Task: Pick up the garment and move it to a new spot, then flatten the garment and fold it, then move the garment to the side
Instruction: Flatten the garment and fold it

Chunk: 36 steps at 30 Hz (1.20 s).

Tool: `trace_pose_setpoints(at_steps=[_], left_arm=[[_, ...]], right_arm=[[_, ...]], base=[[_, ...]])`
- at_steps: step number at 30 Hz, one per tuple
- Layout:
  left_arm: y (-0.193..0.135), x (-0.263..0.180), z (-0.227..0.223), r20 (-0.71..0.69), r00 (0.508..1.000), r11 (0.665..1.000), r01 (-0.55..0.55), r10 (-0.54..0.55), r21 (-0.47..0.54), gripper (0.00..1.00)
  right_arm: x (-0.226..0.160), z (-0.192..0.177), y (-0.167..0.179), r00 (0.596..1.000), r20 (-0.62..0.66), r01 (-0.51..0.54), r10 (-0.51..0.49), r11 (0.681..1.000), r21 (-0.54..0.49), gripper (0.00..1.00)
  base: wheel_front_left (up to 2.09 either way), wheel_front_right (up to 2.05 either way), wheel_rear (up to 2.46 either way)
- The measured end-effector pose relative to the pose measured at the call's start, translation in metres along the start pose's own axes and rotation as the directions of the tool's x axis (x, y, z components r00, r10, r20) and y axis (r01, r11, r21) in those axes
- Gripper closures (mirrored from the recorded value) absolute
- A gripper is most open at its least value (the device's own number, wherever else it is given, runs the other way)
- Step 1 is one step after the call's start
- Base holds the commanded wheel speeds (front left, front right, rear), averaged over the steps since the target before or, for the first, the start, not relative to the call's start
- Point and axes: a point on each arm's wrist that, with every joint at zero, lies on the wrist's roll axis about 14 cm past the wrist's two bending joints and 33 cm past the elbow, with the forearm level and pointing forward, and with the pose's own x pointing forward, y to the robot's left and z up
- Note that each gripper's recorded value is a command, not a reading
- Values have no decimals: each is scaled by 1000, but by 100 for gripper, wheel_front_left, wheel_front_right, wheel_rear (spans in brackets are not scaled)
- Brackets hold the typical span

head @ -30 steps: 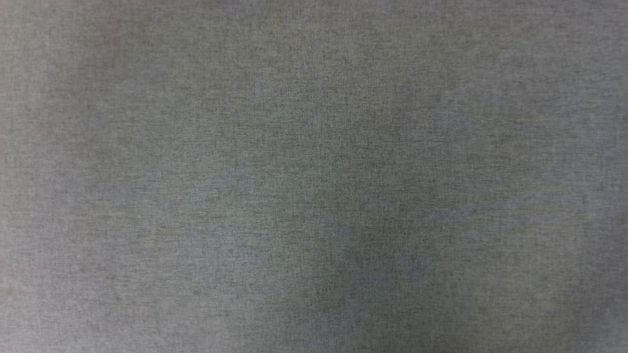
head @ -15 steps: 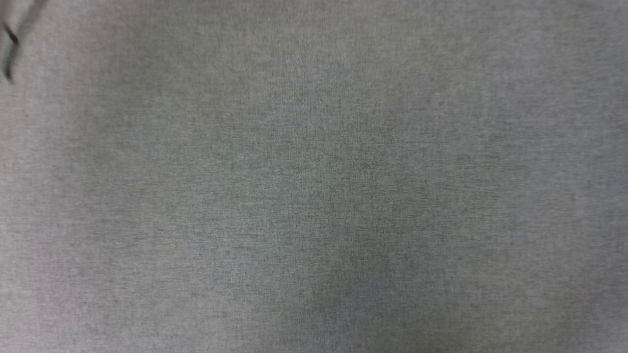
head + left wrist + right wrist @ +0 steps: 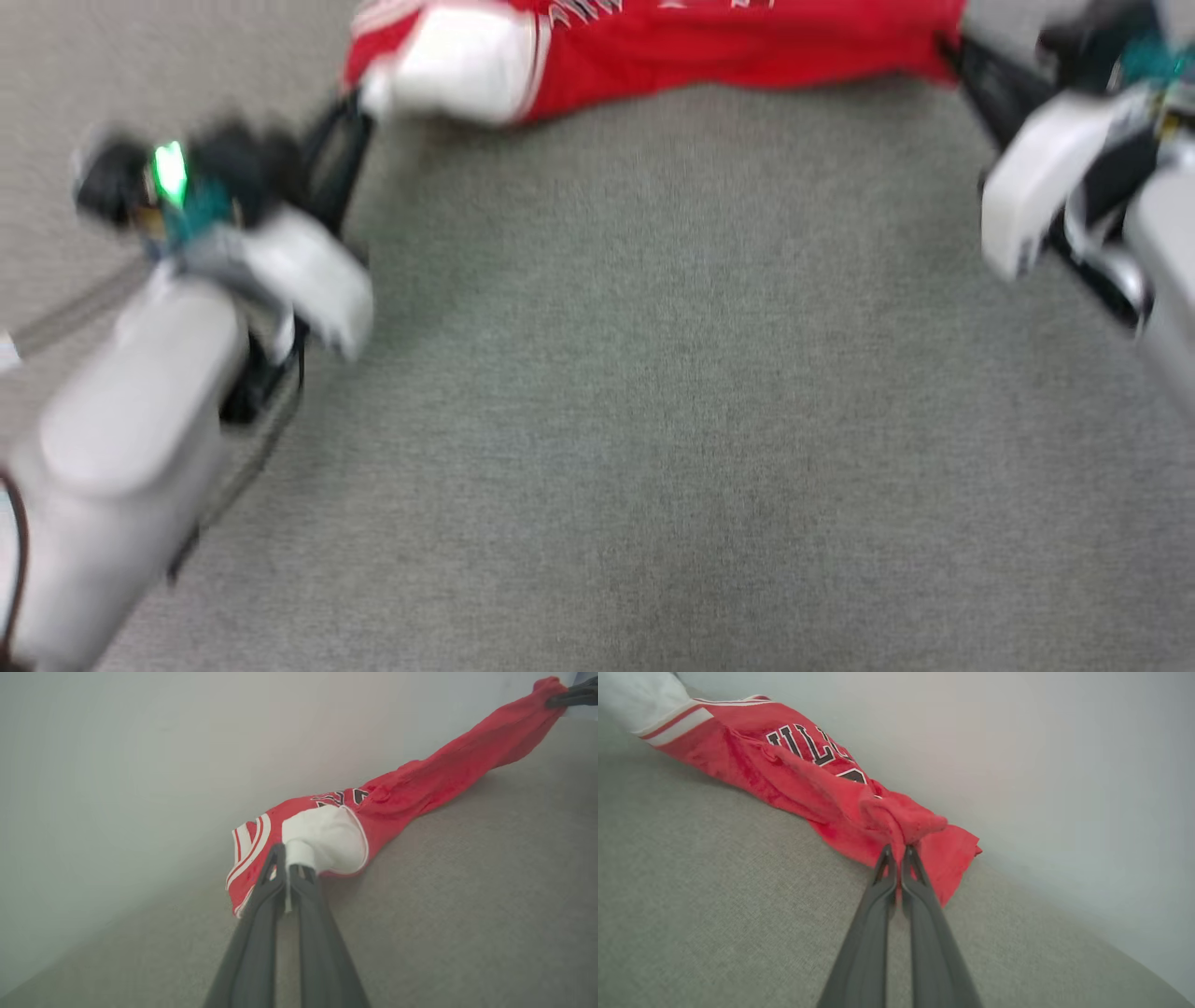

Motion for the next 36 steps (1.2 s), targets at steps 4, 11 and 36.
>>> trace_pose_setpoints(at_steps=[4, 11, 36], left_arm=[[-19, -46, -21, -73, 997, 1000, 5, -7, -30, 100], [-61, -120, -50, -205, 978, 994, 11, -34, -112, 100], [-170, -289, -84, -453, 880, 934, -32, -142, -355, 100]], right_arm=[[-33, -22, 13, 998, -57, -18, 19, 1000, 22, 100], [-95, -54, 34, 988, -148, -43, 53, 997, 67, 100], [-279, -136, 101, 895, -433, 17, 106, 962, 271, 100]], base=[[0, 0, 0], [0, 0, 0], [0, 0, 0]])
